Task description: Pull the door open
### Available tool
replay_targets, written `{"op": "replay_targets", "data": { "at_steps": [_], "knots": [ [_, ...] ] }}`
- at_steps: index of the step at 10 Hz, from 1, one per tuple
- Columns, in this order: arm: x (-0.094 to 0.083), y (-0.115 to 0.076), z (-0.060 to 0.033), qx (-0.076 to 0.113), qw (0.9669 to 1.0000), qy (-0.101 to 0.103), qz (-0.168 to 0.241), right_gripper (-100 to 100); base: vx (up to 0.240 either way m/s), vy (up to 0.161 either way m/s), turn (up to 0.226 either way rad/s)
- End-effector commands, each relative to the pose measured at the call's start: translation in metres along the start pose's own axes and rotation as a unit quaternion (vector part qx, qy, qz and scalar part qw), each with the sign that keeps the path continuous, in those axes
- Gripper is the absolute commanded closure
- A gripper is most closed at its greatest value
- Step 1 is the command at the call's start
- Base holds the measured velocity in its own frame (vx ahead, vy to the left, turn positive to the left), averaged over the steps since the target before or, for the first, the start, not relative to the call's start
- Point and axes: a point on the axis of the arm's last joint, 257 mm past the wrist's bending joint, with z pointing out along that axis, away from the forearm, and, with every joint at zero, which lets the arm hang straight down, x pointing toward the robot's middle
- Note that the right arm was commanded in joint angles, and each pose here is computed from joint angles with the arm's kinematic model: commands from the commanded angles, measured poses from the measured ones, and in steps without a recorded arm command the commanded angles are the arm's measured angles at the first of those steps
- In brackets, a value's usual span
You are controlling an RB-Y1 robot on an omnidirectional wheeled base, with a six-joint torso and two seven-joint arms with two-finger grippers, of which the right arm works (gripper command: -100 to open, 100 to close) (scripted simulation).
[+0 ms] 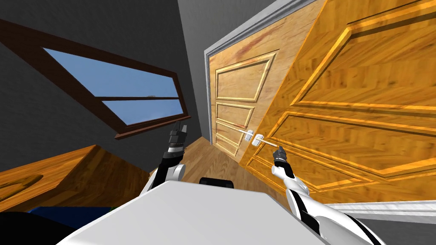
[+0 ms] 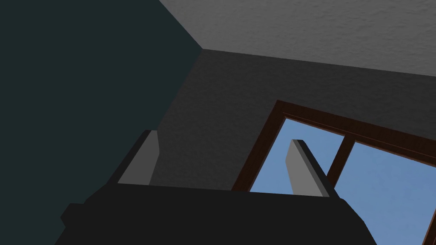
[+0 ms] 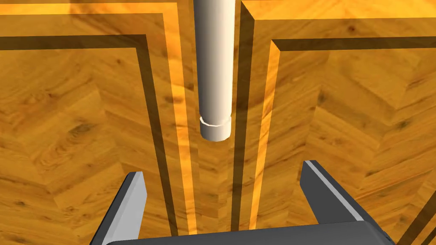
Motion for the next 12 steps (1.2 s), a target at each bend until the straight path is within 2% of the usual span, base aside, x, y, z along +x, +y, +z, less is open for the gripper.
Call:
{"op": "replay_targets", "data": {
  "at_steps": [1, 3, 4, 5, 10, 12],
  "knots": [
    [0.001, 0.0, 0.0005, -0.001, 1.0, 0.0, 0.001, -100, 0.185, -0.125, 0.056],
    [0.019, 0.004, 0.0037, -0.005, 0.9999, 0.011, 0.006, -100, 0.226, 0.011, 0.154],
    [0.012, 0.003, 0.0029, -0.004, 1.0, 0.008, 0.004, -100, 0.104, 0.026, 0.028],
    [0.012, 0.003, 0.0029, -0.004, 1.0, 0.008, 0.004, 100, -0.011, -0.003, -0.02],
    [0.012, 0.003, 0.0029, -0.004, 1.0, 0.008, 0.004, 100, -0.019, -0.002, 0.008],
    [0.019, 0.0, 0.0016, -0.001, 0.9999, 0.016, 0.003, 100, -0.162, -0.048, 0.032]
  ]
}}
